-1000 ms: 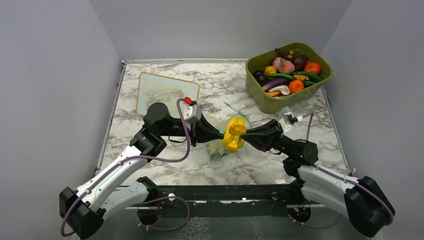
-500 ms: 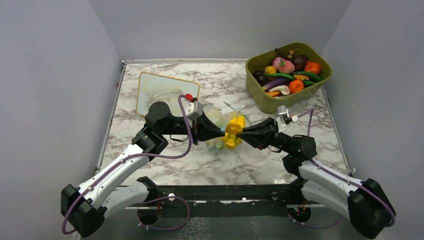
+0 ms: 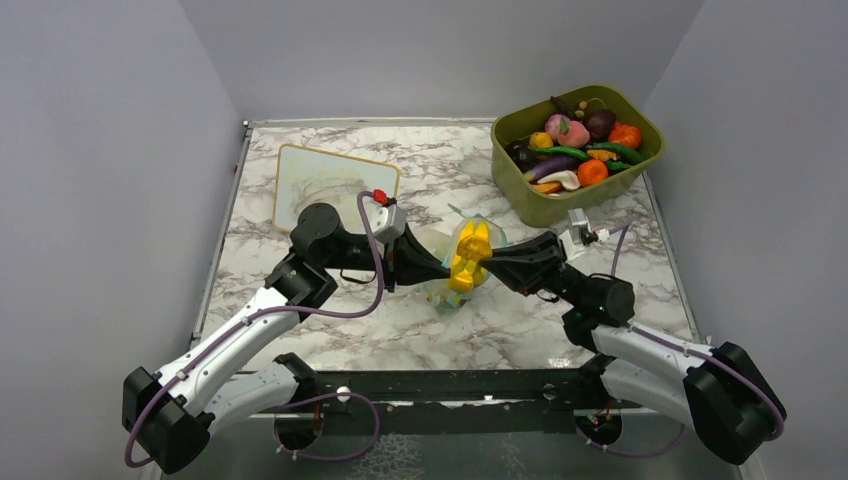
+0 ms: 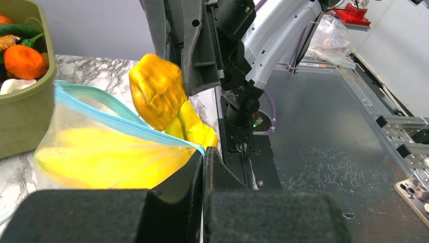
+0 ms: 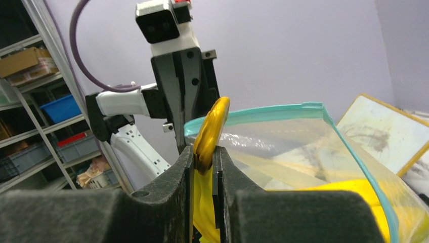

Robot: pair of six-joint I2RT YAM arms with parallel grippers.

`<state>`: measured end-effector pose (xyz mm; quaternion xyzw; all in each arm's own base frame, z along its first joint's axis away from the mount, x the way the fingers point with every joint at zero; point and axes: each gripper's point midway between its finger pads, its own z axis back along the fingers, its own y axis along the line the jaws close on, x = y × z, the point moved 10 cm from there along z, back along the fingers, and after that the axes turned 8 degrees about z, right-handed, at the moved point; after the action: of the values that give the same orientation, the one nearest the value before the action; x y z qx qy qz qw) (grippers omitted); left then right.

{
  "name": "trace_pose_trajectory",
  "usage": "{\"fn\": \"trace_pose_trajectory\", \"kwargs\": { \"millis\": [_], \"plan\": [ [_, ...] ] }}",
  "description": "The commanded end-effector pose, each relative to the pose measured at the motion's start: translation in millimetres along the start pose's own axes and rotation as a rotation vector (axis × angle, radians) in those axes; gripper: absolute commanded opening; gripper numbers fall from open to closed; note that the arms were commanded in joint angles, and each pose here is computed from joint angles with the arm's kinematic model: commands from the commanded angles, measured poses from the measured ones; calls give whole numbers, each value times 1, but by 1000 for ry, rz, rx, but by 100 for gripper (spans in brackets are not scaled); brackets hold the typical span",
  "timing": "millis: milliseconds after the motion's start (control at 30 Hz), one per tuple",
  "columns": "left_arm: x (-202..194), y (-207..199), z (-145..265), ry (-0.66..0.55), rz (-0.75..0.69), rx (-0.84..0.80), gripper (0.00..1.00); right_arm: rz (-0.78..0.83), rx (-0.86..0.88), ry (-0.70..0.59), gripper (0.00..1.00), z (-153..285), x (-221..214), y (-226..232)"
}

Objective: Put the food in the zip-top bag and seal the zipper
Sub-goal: Place the fake fruit in the bin.

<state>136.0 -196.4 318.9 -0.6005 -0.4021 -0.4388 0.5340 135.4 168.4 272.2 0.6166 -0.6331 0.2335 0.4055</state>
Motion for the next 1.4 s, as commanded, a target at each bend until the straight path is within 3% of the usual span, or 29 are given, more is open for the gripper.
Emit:
{"fn": "trace_pose_trajectory", "kwargs": {
  "millis": [0, 233, 500, 633, 833, 1167, 1367],
  "plan": [
    [15, -13, 1, -23, -52, -76, 0, 110, 52, -140, 1, 6, 8, 9],
    [24, -20, 3, -51, -63, -77, 0, 107, 5, -72, 1, 13, -7, 1],
    [33, -18, 0, -82, -23, -35, 0, 279, 43, 16, 1, 12, -5, 2],
    [28, -11, -1, -118, 35, 55, 0, 291, 95, -22, 1, 11, 6, 13],
    [10, -1, 1, -119, 103, 137, 9, 253, 72, -38, 1, 18, 2, 14],
    [-22, 22, 15, -115, 316, 541, 13, 178, -43, 12, 1, 16, -17, -7],
    [-29, 26, 21, -54, 337, 646, 9, 158, -38, 36, 1, 13, -27, -16]
  ]
}}
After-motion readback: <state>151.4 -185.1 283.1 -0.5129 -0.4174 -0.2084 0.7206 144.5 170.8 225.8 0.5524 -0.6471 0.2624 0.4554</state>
